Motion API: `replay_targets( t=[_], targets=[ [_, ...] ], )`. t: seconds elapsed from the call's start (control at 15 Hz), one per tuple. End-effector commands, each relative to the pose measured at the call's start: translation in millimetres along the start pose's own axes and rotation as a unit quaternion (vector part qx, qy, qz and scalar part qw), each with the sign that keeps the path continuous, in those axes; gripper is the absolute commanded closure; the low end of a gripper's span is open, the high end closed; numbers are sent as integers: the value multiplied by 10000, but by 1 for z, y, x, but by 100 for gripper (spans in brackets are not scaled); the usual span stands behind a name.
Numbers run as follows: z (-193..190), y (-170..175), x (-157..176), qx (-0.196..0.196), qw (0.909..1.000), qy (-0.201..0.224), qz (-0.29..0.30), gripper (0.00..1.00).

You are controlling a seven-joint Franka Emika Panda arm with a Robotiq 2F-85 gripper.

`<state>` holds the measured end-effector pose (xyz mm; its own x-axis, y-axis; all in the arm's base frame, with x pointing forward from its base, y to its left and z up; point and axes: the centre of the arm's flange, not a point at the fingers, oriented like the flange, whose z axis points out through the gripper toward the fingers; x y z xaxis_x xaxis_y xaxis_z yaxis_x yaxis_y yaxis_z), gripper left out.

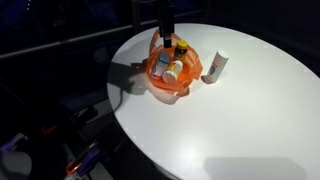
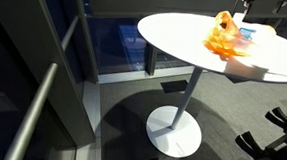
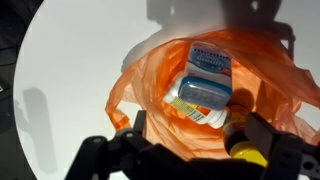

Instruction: Put the blue container in the plastic bag

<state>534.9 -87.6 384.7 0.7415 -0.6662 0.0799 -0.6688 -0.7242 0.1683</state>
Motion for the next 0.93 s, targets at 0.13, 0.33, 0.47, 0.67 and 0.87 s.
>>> replay_targets(
  t=[0.13,0.33,0.47,0.67,0.87],
  targets=[
    [-37,27,27,339,9951,-194,-906,0],
    [-56,41,38,466,9906,-167,-1274,0],
    [-64,48,43,508,9887,-167,-1402,0],
    [-55,46,38,441,9906,-86,-1295,0],
    [-52,44,38,425,9904,-118,-1307,0]
  ],
)
